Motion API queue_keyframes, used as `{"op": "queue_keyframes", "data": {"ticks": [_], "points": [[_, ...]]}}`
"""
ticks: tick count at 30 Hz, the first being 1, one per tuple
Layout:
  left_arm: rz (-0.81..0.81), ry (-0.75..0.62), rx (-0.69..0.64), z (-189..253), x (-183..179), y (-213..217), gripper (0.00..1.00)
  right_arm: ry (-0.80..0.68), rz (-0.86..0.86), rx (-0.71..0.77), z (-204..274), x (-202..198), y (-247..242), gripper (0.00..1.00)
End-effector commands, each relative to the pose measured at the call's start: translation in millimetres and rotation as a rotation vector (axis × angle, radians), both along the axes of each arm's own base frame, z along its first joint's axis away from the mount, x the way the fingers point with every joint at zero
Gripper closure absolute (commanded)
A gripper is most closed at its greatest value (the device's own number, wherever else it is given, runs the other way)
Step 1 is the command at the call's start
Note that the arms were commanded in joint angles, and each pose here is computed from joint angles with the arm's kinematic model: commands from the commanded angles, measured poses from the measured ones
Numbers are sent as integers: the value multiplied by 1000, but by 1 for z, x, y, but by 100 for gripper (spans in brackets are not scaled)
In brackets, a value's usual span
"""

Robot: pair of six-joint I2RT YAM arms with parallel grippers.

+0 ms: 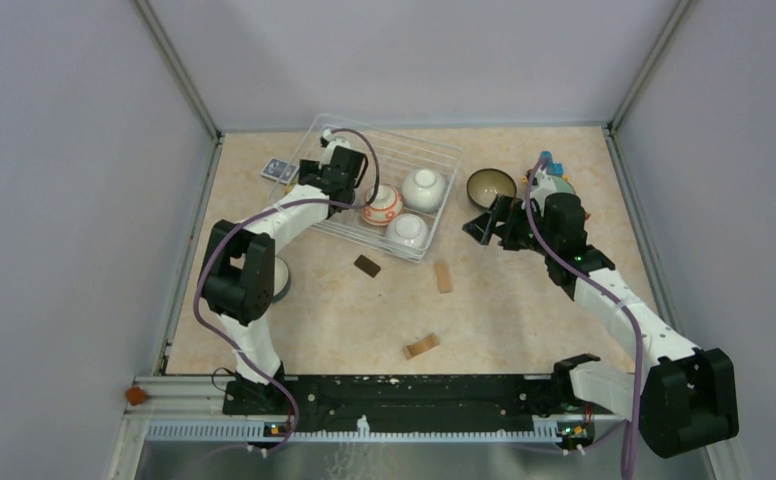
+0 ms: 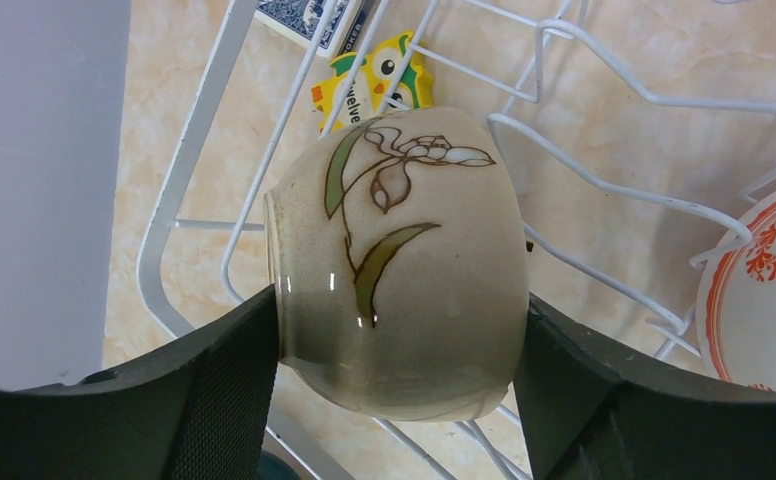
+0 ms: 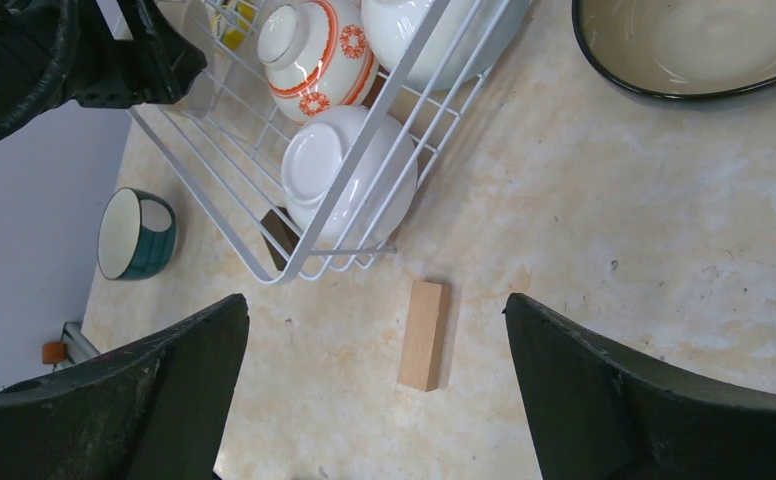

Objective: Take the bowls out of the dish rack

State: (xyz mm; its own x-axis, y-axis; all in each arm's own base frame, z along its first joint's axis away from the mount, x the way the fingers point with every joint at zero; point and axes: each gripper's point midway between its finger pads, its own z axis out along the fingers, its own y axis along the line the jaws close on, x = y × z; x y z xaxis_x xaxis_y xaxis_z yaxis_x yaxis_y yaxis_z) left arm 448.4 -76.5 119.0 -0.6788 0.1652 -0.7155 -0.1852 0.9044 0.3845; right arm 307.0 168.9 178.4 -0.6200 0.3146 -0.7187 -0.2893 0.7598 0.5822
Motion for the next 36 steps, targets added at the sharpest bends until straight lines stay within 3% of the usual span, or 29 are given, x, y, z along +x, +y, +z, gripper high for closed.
{"op": "queue_keyframes", "data": {"ticks": [1,10,36], "points": [[46,-40,0,9,1,5,22,-96,18,14,29,6,5,2],[66,-124,12,43,0,11,30,-96,16,13,29,6,5,3],[34,-392,-105,134,-15,12,34,-99,28,22,30,5,7,4]]}}
